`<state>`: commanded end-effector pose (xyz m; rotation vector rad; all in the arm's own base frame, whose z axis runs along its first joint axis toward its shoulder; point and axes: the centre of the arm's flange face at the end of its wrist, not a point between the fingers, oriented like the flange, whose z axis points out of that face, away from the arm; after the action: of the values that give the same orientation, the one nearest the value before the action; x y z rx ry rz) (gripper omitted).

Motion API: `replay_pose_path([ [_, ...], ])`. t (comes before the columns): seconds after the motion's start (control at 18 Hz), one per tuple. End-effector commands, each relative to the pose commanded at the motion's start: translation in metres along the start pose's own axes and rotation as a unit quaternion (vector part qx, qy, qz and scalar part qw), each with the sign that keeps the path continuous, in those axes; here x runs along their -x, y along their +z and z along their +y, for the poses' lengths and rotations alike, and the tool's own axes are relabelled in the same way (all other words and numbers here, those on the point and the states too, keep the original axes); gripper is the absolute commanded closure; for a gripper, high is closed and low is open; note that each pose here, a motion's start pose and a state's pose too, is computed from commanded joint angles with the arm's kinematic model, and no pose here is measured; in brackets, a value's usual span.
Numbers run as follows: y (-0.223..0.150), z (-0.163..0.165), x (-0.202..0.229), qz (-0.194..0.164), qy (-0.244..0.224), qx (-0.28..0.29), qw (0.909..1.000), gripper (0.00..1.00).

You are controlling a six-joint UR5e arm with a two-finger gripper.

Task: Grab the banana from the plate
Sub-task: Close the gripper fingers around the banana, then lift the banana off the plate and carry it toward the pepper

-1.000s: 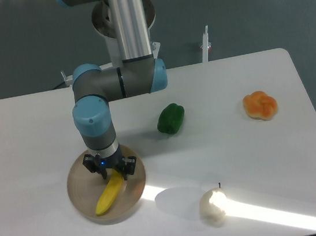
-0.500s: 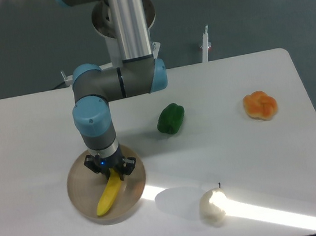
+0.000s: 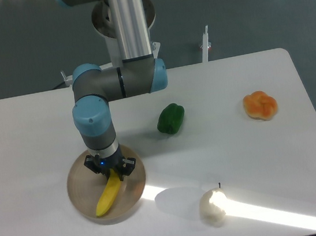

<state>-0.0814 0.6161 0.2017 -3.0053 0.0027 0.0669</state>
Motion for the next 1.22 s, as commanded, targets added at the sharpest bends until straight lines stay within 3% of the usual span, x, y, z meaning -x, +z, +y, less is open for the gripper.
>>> replay_pose_path([
  [0.56, -0.089, -0.007, 0.045, -0.031, 0.023, -0.044, 0.9983, 0.65],
  [0.83, -0.116, -0.002, 0.107, -0.034, 0.063, -0.022, 0.9972, 0.65],
  [0.89, -0.129, 0.007, 0.138, -0.041, 0.062, -0.025, 0.9969, 0.65],
  [1.22, -0.156, 0.021, 0.219, -0.068, 0.130, -0.028, 0.9887, 0.65],
])
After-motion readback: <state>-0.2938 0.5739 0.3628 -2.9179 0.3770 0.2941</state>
